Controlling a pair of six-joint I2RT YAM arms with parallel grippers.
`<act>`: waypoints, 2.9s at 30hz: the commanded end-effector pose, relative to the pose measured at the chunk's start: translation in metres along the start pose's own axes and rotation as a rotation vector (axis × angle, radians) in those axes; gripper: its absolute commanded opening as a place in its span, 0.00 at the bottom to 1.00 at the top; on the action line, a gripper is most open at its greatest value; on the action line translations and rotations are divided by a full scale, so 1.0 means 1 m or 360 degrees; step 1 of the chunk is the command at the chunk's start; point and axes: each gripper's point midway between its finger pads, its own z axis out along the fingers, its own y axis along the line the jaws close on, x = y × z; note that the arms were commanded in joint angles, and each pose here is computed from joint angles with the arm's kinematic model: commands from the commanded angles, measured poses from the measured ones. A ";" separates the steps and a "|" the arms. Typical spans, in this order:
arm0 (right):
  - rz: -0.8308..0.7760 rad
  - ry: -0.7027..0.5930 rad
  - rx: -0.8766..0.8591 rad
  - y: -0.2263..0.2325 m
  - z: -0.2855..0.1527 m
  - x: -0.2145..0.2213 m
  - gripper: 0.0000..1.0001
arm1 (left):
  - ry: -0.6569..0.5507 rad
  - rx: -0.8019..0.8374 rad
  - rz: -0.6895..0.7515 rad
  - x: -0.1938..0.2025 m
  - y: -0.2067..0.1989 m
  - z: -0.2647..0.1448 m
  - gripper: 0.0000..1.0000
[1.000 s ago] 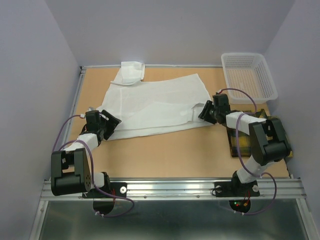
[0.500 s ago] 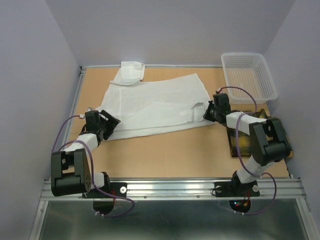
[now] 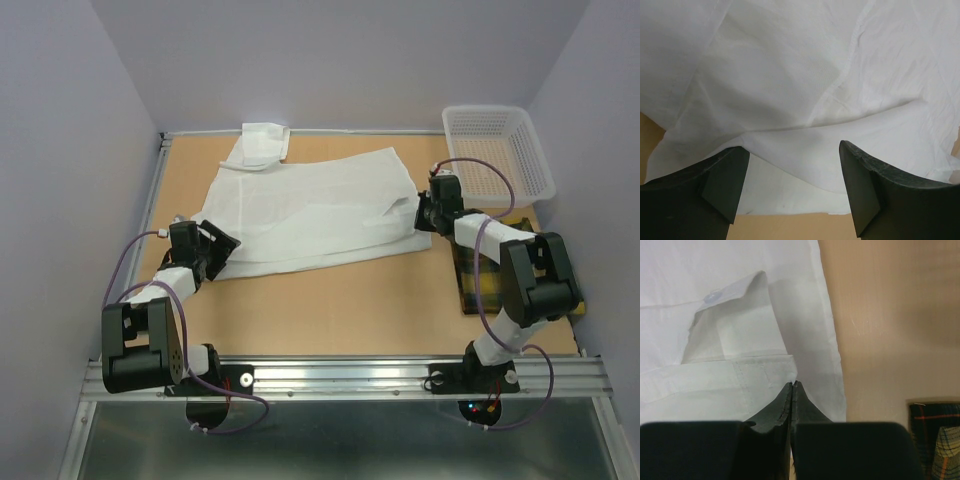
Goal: Fold and stack the long sleeve shirts
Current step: Fold the shirt
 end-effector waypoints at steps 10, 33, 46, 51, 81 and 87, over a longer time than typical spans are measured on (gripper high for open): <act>-0.0019 -0.0019 -0.0013 0.000 -0.006 -0.027 0.32 | -0.0050 0.0008 -0.0002 -0.012 -0.007 -0.009 0.84; 0.0083 -0.0116 -0.0906 0.188 -0.094 -0.087 0.96 | -0.0175 -0.0072 0.0137 -0.034 -0.019 -0.076 0.87; 0.0165 0.0026 -0.1516 0.314 -0.098 -0.039 0.95 | -0.0132 0.0136 0.0064 -0.037 -0.046 -0.041 0.83; 0.0245 0.0122 -0.1605 0.327 -0.089 -0.007 0.94 | -0.0061 0.0025 -0.0006 -0.017 -0.017 -0.025 0.82; 0.0360 0.0177 -0.1714 0.377 -0.069 0.009 0.94 | -0.0013 0.0362 0.0029 -0.014 -0.070 -0.053 0.67; 0.0472 0.0191 -0.1730 0.390 -0.061 0.004 0.94 | 0.0052 0.0412 -0.0020 -0.001 -0.072 -0.033 0.50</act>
